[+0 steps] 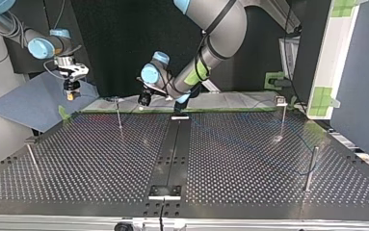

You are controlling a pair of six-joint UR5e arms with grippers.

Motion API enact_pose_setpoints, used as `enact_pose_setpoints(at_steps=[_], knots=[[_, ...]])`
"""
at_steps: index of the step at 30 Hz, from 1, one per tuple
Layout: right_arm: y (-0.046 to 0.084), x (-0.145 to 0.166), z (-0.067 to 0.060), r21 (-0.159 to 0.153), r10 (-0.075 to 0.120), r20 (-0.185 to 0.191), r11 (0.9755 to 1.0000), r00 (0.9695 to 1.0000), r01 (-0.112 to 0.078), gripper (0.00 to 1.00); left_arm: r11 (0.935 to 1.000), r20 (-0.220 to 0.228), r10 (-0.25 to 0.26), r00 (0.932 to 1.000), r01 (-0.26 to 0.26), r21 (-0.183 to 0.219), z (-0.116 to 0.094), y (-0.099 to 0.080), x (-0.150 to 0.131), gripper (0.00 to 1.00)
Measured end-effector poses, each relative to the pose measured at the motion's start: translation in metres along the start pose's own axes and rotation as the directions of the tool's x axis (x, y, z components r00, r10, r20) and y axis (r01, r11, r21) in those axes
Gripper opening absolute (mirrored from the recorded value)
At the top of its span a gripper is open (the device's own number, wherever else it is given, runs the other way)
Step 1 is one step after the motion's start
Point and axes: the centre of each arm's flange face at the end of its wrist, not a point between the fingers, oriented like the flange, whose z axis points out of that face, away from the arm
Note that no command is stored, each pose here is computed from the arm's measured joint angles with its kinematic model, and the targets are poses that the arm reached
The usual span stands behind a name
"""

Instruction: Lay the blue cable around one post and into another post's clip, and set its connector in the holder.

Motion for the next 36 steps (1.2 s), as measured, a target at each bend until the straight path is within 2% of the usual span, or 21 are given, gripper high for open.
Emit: enact_pose_setpoints(at_steps=[13,28,36], knots=[[0.003,-0.026,0.014,0.034,-0.005,0.016,0.9994,0.9999,0.004,0.00,0.9999,0.007,-0.008,0.9999,0.008,0.007,0.009,0.006,-0.009,0.02],[0.006,-0.009,0.036,0.050,-0.021,-0.003,0.9985,0.9998,0.021,0.00,0.9999,0.007,-0.006,1.0000,0.006,-0.011,0.013,0.013,-0.015,0.02],[0.008,0.003,0.048,0.055,-0.027,-0.030,0.9981,0.9992,0.029,0.00,0.9995,0.017,-0.008,0.9998,0.009,-0.032,0.019,0.023,-0.021,0.02]])
